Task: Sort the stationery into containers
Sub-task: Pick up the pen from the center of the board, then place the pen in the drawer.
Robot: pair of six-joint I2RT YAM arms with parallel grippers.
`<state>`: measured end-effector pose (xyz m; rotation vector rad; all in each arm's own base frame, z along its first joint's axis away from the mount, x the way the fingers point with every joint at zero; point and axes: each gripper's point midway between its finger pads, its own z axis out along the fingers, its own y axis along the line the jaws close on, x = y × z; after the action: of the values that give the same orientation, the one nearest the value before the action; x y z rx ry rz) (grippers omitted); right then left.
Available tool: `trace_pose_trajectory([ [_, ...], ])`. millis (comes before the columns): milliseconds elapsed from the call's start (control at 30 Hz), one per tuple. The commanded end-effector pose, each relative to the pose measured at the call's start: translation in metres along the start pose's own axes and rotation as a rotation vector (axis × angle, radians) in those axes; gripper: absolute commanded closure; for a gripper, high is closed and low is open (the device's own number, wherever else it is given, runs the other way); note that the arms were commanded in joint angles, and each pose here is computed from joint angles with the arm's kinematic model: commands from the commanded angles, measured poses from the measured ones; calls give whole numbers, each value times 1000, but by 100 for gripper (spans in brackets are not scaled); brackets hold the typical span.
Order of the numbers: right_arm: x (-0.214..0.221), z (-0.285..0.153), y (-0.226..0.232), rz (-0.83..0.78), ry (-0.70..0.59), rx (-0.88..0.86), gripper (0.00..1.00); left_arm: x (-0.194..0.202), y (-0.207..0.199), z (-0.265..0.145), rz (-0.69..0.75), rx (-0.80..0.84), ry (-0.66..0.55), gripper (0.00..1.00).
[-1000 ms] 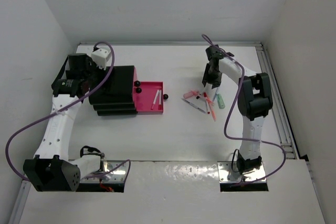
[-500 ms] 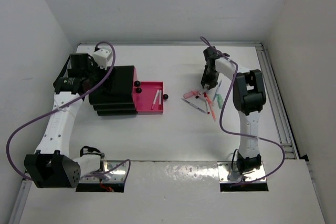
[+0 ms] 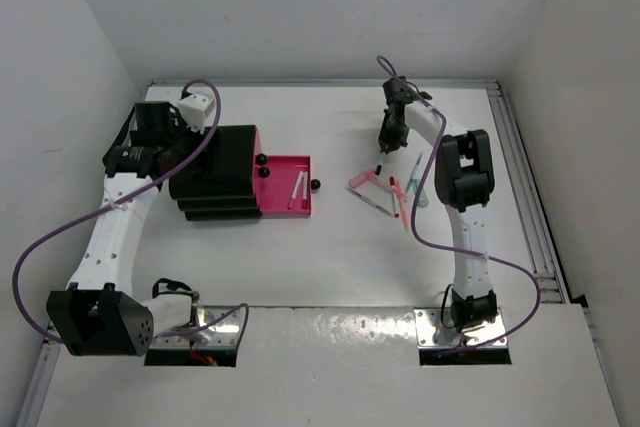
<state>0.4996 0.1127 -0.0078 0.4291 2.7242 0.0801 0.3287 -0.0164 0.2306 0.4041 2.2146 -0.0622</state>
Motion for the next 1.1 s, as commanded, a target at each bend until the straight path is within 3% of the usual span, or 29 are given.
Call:
trace_pose_trajectory([
  [0, -45, -7, 4, -15, -128, -21, 100, -2, 6, 0, 4, -20, -14, 18],
  [233, -84, -69, 36, -144, -305, -166, 100, -6, 5, -1, -1, -15, -38, 18],
  [367, -55, -128, 77, -228, -322, -299, 100, -7, 1, 0, -15, -3, -52, 18],
  [433, -30, -146, 102, -228, -268, -389, 100, -7, 0, -1, -15, 2, -58, 18],
  [500, 20, -165, 141, -277, -203, -467, 100, -7, -1, -3, -15, 3, -58, 18],
  [733, 97, -156, 211, -264, -67, -522, 100, -6, -4, -1, -34, 14, -66, 18],
  [833, 104, -154, 240, -215, -19, -543, 100, -7, -3, -3, -30, 10, -71, 18],
  [1067, 140, -120, 254, -198, 50, -489, 100, -8, -2, -6, -27, 2, -74, 18],
])
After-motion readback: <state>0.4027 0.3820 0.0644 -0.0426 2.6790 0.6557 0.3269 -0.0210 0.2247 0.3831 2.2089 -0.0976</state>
